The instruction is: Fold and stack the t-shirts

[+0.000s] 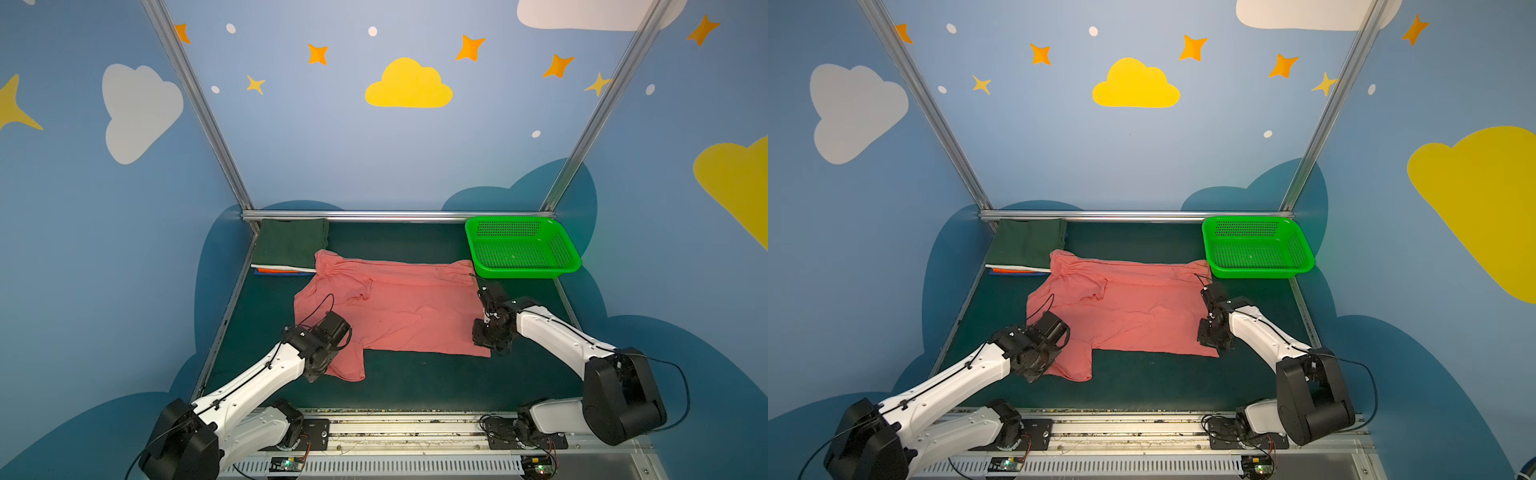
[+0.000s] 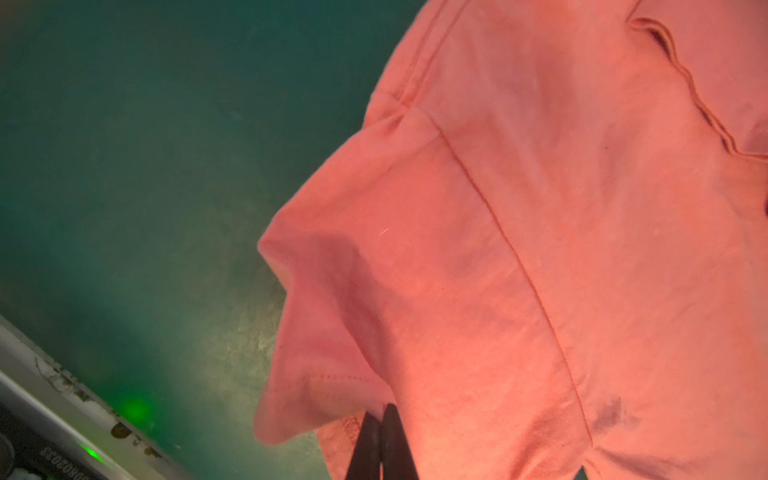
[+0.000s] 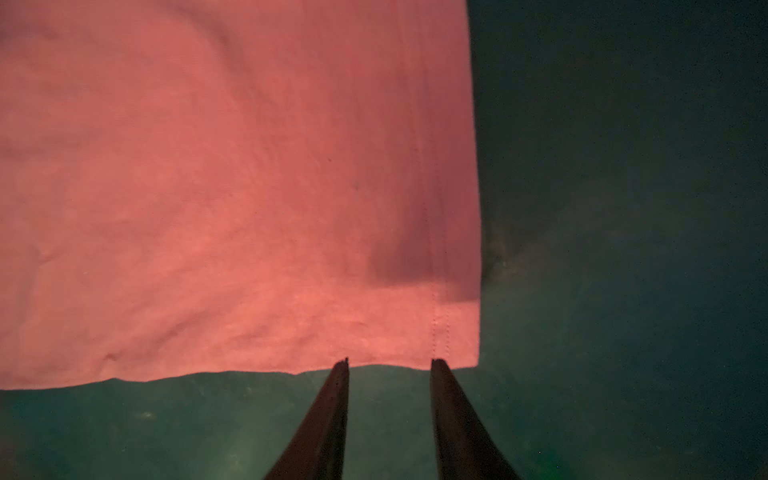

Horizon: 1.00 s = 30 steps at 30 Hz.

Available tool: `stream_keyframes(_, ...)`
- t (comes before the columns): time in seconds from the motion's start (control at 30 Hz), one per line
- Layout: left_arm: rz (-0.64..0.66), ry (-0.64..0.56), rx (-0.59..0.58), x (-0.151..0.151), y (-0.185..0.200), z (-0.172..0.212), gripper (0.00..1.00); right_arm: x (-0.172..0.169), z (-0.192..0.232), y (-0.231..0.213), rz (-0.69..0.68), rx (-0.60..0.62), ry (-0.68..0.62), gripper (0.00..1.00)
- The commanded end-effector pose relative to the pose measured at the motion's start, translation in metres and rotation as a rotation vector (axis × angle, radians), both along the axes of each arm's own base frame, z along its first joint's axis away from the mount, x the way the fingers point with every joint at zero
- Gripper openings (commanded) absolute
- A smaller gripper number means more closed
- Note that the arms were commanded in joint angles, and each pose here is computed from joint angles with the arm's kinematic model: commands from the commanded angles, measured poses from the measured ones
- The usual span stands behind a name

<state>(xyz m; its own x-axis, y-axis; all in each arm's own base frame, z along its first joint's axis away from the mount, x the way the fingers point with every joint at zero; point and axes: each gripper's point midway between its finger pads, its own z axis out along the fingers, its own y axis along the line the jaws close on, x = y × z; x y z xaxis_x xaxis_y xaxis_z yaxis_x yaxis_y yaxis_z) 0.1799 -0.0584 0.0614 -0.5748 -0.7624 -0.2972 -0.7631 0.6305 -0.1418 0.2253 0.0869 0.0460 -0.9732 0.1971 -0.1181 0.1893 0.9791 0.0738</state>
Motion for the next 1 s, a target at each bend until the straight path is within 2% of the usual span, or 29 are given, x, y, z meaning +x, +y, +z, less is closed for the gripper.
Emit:
stream_keyframes(0.0, -0.053, -0.009, 0.029, 0.008, 0.003, 0.006, 0.05, -0.014, 0.001, -0.018, -0.064, -0.073, 0.021, 0.37)
stream_keyframes(0.33, -0.074, -0.015, 0.020, 0.013, 0.004, 0.008, 0.05, -0.021, 0.001, -0.033, -0.108, -0.132, 0.019, 0.40)
stream_keyframes(0.97, -0.057, -0.026, 0.011, 0.009, 0.008, 0.011, 0.05, -0.016, -0.031, -0.022, -0.098, -0.104, 0.073, 0.38)
